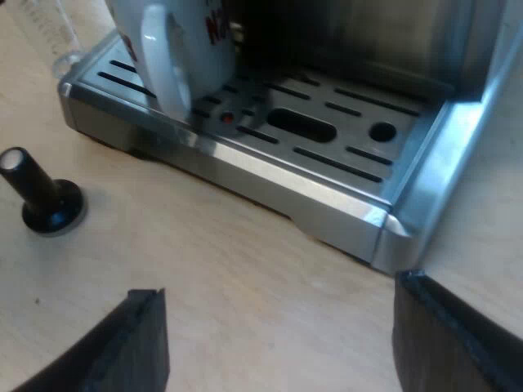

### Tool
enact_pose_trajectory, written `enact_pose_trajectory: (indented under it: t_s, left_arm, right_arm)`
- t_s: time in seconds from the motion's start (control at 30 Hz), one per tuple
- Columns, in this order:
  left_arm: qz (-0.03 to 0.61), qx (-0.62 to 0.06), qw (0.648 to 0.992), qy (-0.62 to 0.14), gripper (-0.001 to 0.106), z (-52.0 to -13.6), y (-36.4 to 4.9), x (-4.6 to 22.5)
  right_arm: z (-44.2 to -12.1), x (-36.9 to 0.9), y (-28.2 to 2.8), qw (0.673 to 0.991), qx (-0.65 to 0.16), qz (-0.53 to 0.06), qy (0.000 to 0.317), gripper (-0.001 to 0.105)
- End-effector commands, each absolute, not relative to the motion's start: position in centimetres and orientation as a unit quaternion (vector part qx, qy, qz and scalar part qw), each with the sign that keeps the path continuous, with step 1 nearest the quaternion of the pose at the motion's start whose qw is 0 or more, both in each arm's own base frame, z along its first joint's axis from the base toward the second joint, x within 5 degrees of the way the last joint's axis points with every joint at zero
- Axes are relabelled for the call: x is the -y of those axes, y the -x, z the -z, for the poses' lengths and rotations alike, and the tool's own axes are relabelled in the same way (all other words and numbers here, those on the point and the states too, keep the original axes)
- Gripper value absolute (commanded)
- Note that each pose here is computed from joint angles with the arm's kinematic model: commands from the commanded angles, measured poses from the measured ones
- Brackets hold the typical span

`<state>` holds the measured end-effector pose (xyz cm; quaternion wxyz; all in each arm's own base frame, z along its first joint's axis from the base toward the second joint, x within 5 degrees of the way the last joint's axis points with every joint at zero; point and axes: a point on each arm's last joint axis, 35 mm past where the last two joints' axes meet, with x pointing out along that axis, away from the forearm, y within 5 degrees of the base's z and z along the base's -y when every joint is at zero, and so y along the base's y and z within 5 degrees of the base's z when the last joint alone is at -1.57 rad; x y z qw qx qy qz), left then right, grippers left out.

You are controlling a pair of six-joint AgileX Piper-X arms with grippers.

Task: Remove mug from coffee machine

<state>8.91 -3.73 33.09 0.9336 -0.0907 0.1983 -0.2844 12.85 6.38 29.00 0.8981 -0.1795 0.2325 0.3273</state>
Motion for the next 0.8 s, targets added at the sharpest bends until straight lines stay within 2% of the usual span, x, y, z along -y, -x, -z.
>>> enact_pose_trajectory:
  t_s: [0.03, 0.53, 0.63, 0.8]
  left_arm:
    - [0.283, -0.186, 0.937, 0.088, 0.079, -33.5, -8.9, 3.7]
    - [0.281, -0.197, 0.935, 0.088, 0.079, -32.5, -9.2, 3.8]
    - [0.281, -0.197, 0.935, 0.088, 0.079, -32.5, -9.2, 3.8]
    - [0.281, -0.197, 0.935, 0.088, 0.079, -32.5, -9.2, 3.8]
  right_arm:
    - [-29.6, -7.0, -13.4, 0.9, -0.208, -0.336, 0.185, 0.06]
    - [-27.2, -8.5, -16.7, 0.884, -0.257, -0.341, 0.187, 0.06]
    - [-26.9, -9.1, -17.3, 0.881, -0.25, -0.358, 0.183, 0.06]
    - [-26.2, -11.2, -17.5, 0.865, -0.245, -0.39, 0.197, 0.06]
